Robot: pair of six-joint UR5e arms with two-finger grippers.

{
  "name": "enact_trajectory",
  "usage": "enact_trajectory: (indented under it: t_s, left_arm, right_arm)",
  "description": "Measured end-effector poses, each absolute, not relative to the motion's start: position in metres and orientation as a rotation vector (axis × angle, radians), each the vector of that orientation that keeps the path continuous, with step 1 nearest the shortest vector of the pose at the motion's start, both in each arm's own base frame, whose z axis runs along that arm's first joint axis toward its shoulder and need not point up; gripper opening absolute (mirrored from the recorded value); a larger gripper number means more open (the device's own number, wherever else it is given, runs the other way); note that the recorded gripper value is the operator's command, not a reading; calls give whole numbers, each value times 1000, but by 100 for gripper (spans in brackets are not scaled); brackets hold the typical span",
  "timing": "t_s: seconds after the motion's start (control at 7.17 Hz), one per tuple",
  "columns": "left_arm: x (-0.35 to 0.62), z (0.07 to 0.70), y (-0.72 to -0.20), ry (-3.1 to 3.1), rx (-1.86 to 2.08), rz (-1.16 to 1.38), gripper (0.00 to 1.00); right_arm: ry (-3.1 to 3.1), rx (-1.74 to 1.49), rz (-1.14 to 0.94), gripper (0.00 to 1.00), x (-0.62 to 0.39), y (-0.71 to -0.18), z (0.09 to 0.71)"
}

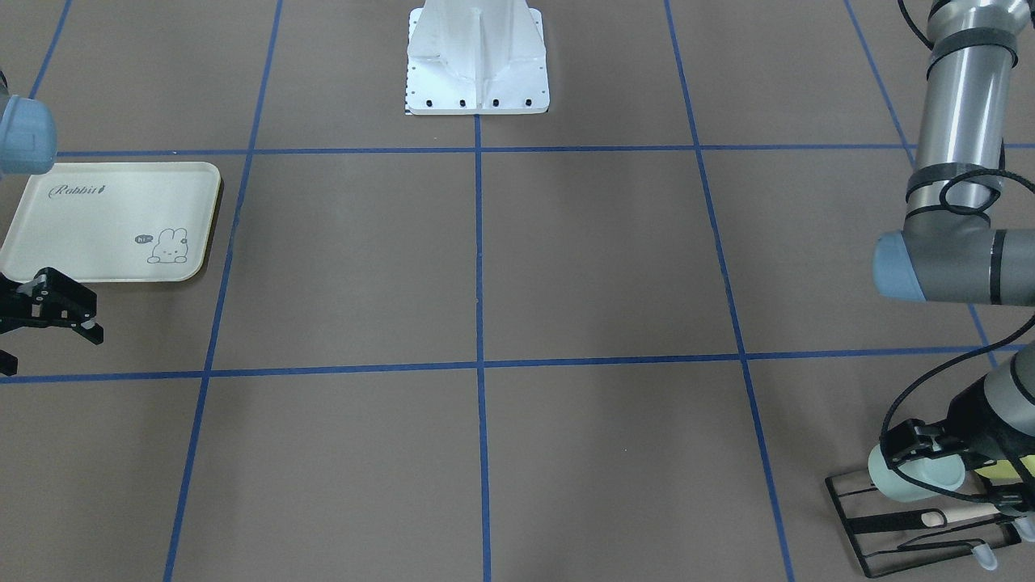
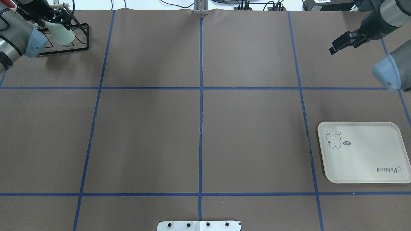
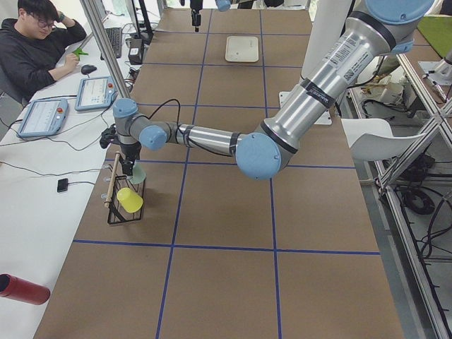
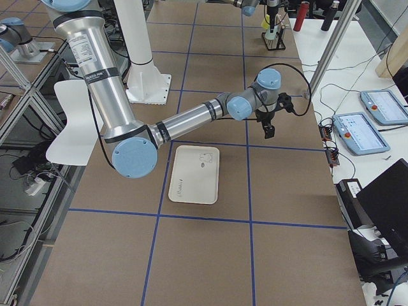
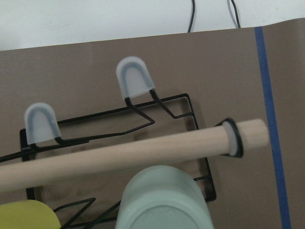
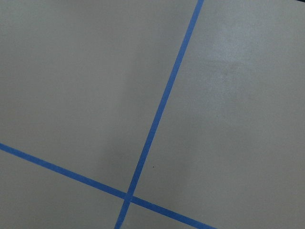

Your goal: Left arm grabs green cup and hands to right arm on tray

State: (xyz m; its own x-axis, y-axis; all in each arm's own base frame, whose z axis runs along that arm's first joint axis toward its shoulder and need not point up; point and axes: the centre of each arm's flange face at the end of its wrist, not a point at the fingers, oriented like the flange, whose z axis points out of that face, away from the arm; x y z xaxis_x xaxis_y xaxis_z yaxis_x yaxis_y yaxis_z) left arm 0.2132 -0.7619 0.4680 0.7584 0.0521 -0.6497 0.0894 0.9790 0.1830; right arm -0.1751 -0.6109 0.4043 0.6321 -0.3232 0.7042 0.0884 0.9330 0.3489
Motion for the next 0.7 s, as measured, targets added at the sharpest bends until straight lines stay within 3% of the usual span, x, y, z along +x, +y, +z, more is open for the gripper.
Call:
enact_trajectory:
  t_s: [0.7]
  left_arm:
    - [214,469,-762,710,216,-18,86]
  right_arm:
    - [-858,296,-240,100,-175,-610,403]
